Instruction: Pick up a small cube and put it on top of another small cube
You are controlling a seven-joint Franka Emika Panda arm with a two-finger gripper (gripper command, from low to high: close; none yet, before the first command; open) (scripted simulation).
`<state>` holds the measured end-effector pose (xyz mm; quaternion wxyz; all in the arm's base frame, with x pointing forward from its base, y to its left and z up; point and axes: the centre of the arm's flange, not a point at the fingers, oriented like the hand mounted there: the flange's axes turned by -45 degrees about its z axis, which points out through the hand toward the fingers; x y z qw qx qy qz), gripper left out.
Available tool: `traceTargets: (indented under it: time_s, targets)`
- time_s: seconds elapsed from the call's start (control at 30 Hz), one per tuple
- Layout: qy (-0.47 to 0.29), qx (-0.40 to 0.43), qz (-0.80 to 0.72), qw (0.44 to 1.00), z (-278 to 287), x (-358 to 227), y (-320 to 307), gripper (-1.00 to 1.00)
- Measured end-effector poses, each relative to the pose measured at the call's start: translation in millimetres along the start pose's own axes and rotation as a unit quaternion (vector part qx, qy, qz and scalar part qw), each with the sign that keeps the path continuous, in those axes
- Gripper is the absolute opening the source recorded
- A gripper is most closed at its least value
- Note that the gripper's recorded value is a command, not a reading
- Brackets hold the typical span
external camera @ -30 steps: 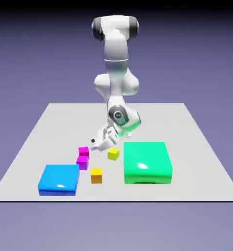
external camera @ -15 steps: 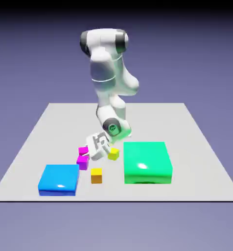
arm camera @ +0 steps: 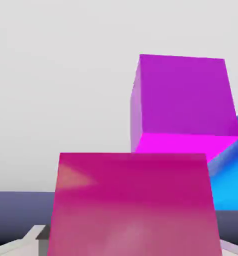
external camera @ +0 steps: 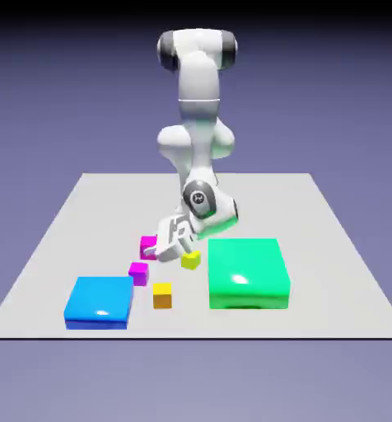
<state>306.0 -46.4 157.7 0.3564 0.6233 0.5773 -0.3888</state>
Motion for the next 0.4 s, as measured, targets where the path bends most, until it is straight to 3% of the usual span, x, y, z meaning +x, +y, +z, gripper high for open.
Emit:
traceTargets:
  time_s: [0.13, 0.27, 0.3, 0.4]
  targets:
    - [0.014, 0.026, 0.015, 0.999, -10.9, -9.3, 22.9, -1.0]
    - [0.014, 0.026, 0.016, 0.999, 43.0, 8.5, 21.3, -1.0]
    - [0.014, 0.027, 0.015, 0.999, 47.9, 10.1, 20.5, 1.0]
    - [0.013, 0.025, 0.016, 0.999, 34.2, 5.6, 22.6, 1.0]
